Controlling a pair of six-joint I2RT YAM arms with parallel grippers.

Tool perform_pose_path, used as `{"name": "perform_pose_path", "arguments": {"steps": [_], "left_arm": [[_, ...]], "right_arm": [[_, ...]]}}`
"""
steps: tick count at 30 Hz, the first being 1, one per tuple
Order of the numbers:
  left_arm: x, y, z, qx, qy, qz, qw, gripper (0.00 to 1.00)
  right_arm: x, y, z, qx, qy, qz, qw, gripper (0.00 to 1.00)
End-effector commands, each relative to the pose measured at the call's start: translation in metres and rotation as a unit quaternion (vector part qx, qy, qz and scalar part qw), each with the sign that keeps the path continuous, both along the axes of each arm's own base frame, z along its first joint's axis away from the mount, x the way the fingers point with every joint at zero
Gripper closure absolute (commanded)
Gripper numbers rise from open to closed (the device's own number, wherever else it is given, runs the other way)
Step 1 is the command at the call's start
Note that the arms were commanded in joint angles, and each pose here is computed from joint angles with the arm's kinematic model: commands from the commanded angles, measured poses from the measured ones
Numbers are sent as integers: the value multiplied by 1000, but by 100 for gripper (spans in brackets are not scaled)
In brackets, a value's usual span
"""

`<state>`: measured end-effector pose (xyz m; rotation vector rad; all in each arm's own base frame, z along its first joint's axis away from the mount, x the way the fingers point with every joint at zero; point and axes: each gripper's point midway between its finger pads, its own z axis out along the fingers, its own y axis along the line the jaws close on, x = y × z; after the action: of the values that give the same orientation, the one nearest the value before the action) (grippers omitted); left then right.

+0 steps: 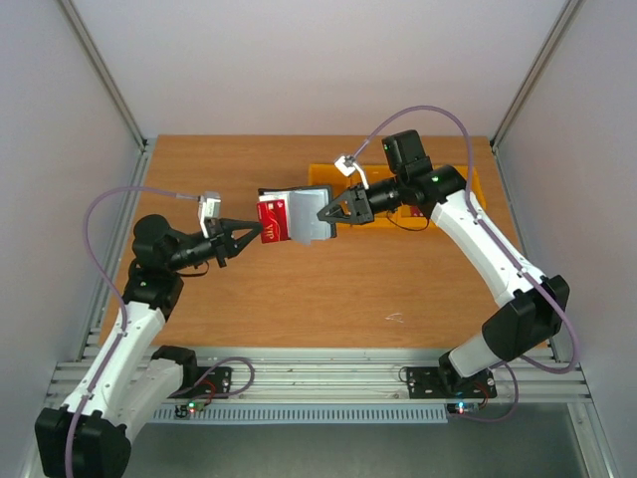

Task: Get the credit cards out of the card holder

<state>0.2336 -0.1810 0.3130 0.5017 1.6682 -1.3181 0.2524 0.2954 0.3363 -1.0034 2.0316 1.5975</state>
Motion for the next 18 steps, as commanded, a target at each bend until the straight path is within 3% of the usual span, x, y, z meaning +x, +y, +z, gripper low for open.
{"name": "perform_pose_path", "arguments": {"steps": [1,7,11,18], "left_arm": [[2,5,0,15,-8,24,1000,100],[25,34,-8,80,-36,155,984,100],[14,32,4,77,-78,143,984,100],[7,29,2,50,-45,130,989,100]], "right_arm": [[-10,-4,7,5,-13,6,1000,99],[4,-4,-49,-66,77,-38,994,99],[-10,20,-89,-70,118,-13,990,99],[-6,59,-160,-77,204,-4,976,99]]}}
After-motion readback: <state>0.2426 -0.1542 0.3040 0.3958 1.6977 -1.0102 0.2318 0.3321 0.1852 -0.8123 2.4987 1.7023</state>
